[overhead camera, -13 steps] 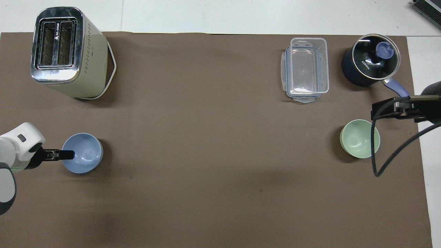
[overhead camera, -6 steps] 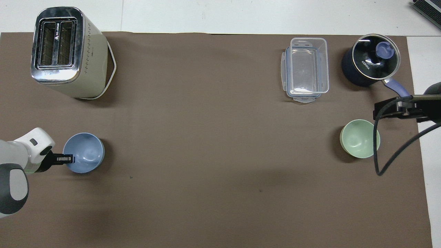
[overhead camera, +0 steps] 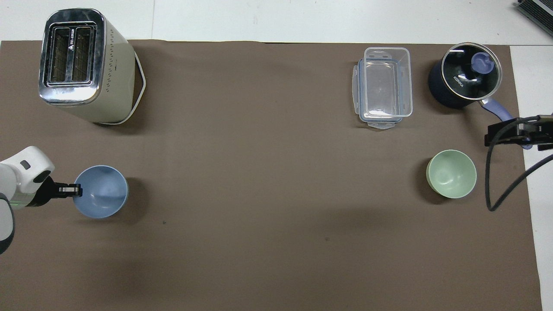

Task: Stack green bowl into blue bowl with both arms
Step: 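Reach the left gripper to the blue bowl rim and grasp it, then slide the blue bowl to center while the right gripper grasps the green bowl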

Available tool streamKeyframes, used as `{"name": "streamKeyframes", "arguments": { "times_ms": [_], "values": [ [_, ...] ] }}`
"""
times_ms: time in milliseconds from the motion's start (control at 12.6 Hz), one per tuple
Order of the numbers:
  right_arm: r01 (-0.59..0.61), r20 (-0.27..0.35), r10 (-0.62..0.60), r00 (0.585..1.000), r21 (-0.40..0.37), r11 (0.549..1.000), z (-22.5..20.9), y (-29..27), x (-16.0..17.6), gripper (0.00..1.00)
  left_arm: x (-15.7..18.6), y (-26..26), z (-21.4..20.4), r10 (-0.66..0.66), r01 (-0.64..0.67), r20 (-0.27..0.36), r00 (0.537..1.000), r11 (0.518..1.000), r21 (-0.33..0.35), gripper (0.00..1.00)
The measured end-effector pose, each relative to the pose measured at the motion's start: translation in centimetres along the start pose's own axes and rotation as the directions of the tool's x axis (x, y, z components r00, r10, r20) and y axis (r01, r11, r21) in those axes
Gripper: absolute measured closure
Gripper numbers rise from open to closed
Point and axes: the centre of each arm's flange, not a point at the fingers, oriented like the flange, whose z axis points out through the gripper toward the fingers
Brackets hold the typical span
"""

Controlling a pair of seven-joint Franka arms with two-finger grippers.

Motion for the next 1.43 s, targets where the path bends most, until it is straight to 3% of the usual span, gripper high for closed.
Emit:
{"name": "streamKeyframes", "arguments": {
  "times_ms": [318, 874, 1272, 1430],
  "values": [
    [-0.019, 0.008, 0.019, 1.000, -0.001, 1.000, 4.7, 5.5, 0.7, 0.00, 1.2, 3.9, -3.6, 0.006, -0.005, 0.023, 1.000, 0.999, -0.043, 0.95],
    [-0.034, -0.004, 0.034, 0.999, 0.006, 0.999, 18.9, 10.3, 0.7, 0.00, 0.3, 19.9, -2.4, 0.040, -0.038, 0.056, 0.998, 0.998, -0.040, 0.95],
    [-0.043, 0.023, 0.042, 0.999, 0.032, 0.999, 27.5, 10.9, 0.7, 0.00, -4.4, 30.3, 3.5, 0.013, -0.013, 0.024, 1.000, 0.999, -0.037, 0.95],
    [-0.046, 0.029, 0.045, 0.999, 0.036, 0.998, 30.0, 10.9, -0.2, 0.00, -6.5, 33.7, 5.7, -0.006, 0.007, 0.016, 1.000, 0.998, -0.070, 0.95]
  ]
}}
